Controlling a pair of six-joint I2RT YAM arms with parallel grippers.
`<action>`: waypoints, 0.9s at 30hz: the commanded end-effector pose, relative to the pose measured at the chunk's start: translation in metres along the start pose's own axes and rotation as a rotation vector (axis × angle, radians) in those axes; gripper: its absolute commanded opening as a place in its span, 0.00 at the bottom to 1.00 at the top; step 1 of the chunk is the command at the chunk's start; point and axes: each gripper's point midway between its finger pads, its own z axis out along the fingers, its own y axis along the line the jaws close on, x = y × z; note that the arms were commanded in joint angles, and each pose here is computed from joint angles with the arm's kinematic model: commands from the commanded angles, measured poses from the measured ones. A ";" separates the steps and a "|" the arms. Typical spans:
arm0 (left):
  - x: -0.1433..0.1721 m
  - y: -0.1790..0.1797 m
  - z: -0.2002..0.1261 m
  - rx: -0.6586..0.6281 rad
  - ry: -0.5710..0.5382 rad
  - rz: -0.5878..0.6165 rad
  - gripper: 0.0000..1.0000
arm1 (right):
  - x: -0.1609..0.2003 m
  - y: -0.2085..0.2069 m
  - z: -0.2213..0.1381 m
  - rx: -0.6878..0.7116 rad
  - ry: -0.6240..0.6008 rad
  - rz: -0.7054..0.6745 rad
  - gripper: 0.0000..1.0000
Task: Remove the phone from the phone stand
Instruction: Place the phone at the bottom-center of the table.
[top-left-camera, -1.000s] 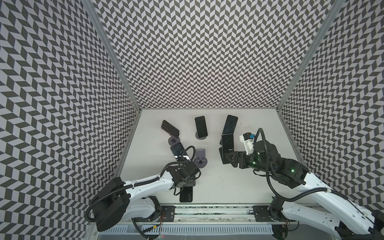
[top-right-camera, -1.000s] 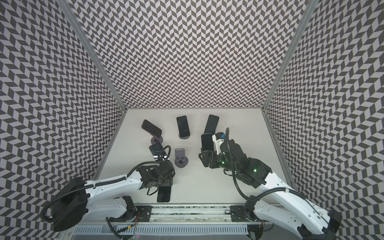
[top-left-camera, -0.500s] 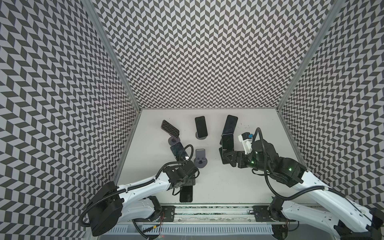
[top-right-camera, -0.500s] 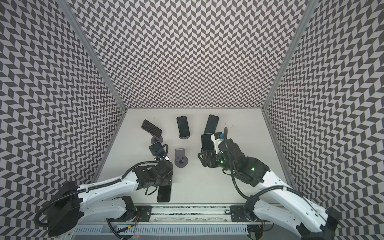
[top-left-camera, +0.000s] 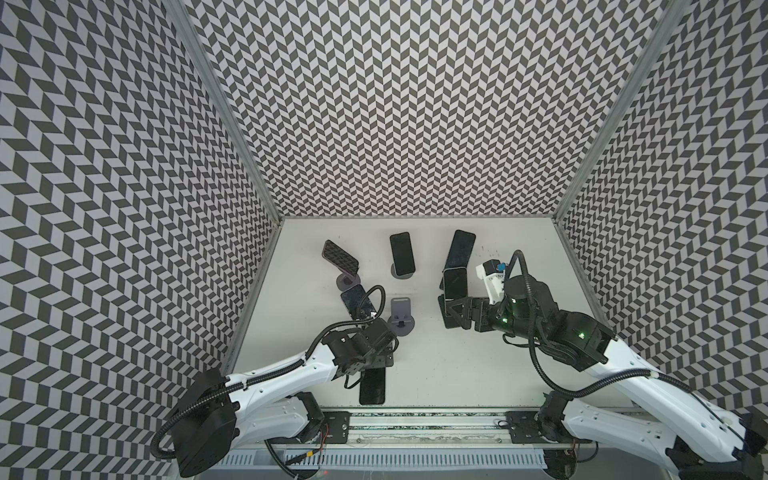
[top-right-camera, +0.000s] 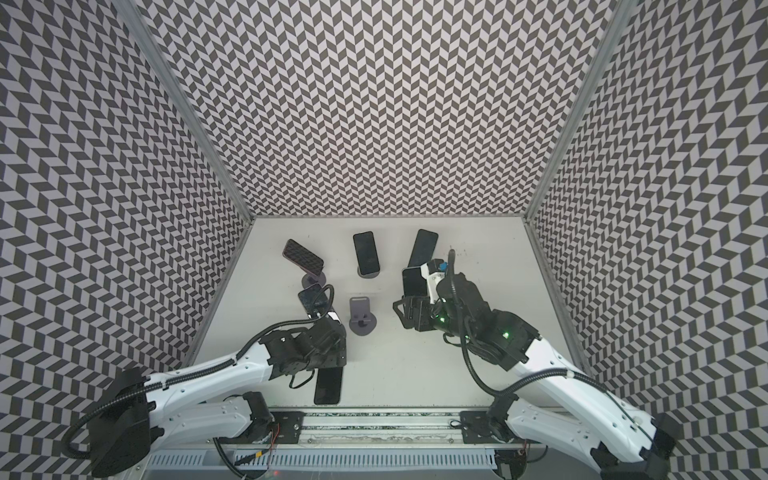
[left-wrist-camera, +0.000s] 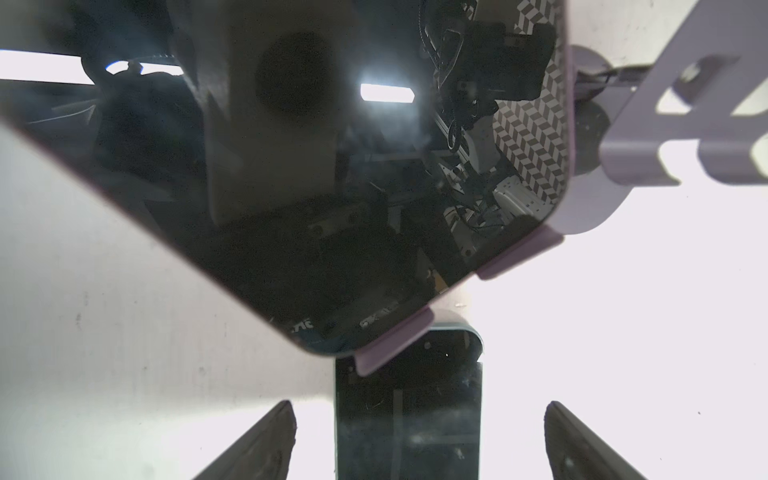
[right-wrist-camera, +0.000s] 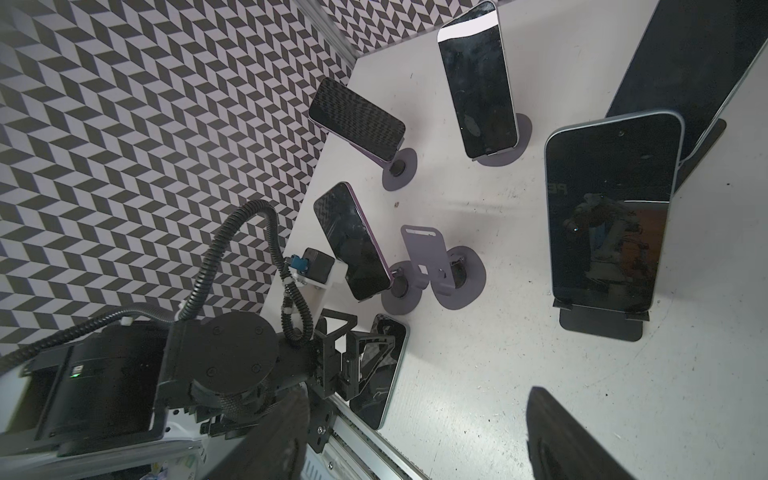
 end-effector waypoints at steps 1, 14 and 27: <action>-0.010 0.005 -0.012 -0.016 -0.038 -0.037 0.94 | -0.016 0.012 -0.003 -0.039 -0.052 -0.007 0.80; -0.009 0.015 -0.028 -0.005 -0.048 -0.061 0.94 | -0.020 0.019 0.001 -0.060 -0.047 -0.020 0.80; -0.013 0.011 -0.043 0.039 -0.059 -0.072 0.93 | -0.017 0.017 -0.004 -0.057 -0.047 -0.008 0.80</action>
